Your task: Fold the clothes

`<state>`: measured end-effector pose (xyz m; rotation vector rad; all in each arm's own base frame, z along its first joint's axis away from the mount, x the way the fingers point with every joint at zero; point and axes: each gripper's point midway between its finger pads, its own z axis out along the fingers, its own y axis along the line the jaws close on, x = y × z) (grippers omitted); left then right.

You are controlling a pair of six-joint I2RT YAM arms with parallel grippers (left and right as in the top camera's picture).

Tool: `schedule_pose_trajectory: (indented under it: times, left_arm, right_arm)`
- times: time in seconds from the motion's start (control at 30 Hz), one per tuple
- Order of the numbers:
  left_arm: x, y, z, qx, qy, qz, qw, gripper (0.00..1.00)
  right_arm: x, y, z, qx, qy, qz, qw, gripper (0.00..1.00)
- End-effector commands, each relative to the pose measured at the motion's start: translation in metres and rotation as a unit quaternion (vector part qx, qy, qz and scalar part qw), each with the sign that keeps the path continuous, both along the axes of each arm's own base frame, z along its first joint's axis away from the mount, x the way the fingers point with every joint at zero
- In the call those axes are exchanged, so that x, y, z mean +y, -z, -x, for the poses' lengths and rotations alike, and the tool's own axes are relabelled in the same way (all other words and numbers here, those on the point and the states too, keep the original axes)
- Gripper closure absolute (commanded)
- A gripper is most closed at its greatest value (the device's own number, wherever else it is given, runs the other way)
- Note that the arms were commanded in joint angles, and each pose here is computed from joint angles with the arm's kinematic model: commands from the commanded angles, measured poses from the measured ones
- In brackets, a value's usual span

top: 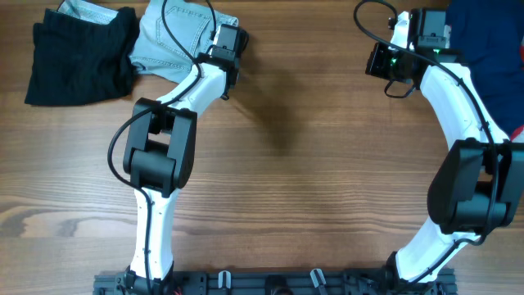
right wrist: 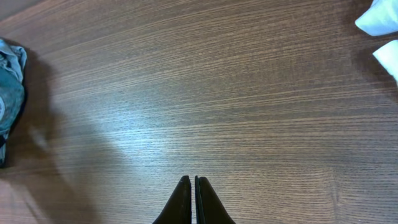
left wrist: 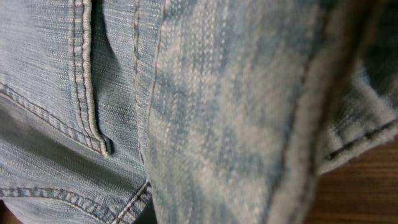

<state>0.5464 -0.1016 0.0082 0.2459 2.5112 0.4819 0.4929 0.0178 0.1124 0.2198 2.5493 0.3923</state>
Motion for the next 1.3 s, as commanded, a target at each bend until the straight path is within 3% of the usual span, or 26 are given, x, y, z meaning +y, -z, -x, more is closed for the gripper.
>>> schedule_pose_trajectory:
  times: [0.0, 0.17, 0.33, 0.53, 0.67, 0.93, 1.17, 1.27]
  left_arm:
    - [-0.006, 0.025, 0.009, 0.033, 0.018, 0.021, 0.999, 0.96]
    - [-0.011, -0.065, -0.004, -0.035, 0.019, 0.043, 0.998, 0.96]
    - [-0.009, -0.164, 0.0, -0.117, 0.022, 0.068, 0.991, 0.96]
    - [-0.006, -0.228, 0.01, -0.174, 0.025, 0.085, 0.981, 0.96]
    - [-0.009, -0.216, 0.014, -0.152, 0.032, 0.087, 0.984, 0.96]
    - [-0.026, -0.148, 0.019, -0.054, 0.073, 0.095, 0.991, 0.96]
    - [-0.045, -0.113, 0.05, 0.04, 0.136, 0.06, 0.988, 0.95]
    - [-0.061, -0.102, 0.069, 0.08, 0.159, 0.074, 0.981, 0.89]
  right_arm:
    - [0.001, -0.003, -0.002, -0.006, -0.006, 0.004, 1.0, 0.96]
    - [0.001, -0.003, -0.002, -0.006, -0.006, 0.004, 1.0, 0.96]
    - [0.001, -0.003, -0.002, -0.006, -0.006, 0.004, 1.0, 0.96]
    - [0.001, -0.003, -0.002, -0.006, -0.005, 0.004, 1.0, 0.96]
    - [0.003, -0.004, -0.001, -0.005, -0.007, 0.0, 1.0, 0.96]
    - [0.003, -0.002, 0.001, 0.0, -0.008, 0.001, 1.0, 0.96]
    - [0.003, -0.002, 0.001, 0.001, -0.007, 0.0, 1.0, 0.96]
    - [0.003, -0.002, 0.001, 0.001, -0.007, 0.0, 1.0, 0.96]
